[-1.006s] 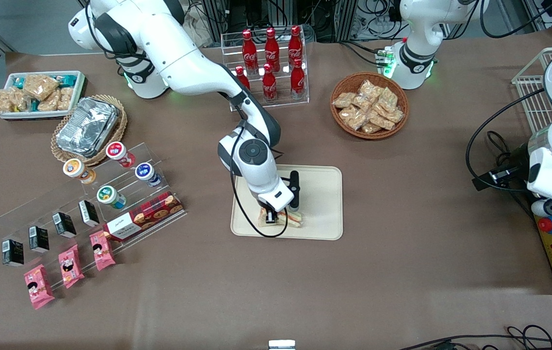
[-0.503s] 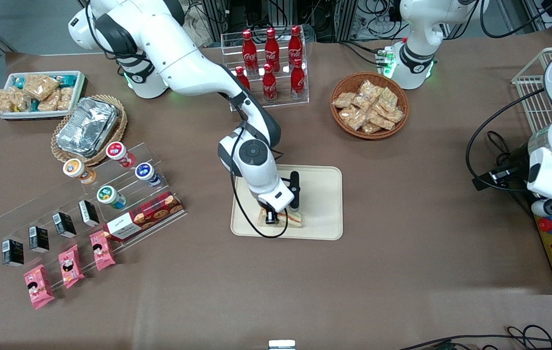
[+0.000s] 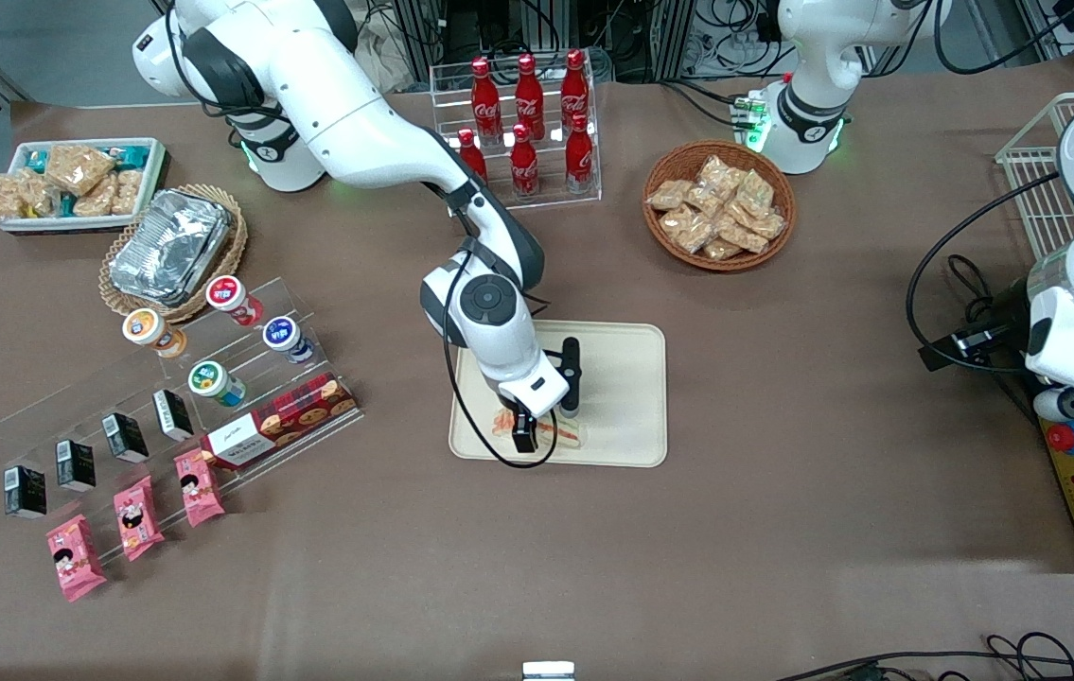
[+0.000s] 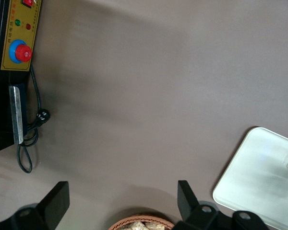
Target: Place sandwich on tray
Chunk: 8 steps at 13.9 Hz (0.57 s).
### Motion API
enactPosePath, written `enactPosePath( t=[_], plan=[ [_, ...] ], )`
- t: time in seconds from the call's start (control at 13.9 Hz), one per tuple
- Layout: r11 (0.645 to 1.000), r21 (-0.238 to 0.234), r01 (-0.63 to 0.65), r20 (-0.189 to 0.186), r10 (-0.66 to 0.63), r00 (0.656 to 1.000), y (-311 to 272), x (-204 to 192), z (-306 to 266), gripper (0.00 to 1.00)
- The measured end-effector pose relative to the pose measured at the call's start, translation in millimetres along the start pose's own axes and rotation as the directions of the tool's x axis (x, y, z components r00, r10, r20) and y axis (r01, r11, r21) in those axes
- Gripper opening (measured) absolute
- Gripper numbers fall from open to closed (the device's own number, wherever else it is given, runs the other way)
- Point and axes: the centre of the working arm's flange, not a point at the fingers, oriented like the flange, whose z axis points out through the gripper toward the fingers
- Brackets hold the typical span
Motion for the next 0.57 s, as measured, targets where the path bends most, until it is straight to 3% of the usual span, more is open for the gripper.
enactPosePath(
  t=[0.14,0.36,0.57],
  plan=[
    [1.000,0.007,-0.016,-0.011,0.016,1.000,5,3,-16,0.98],
    [0.997,0.057,-0.055,-0.011,0.056,0.998,13,3,-56,0.98],
    [0.986,0.104,-0.129,0.001,0.129,0.992,41,-23,-106,0.98]
  ],
)
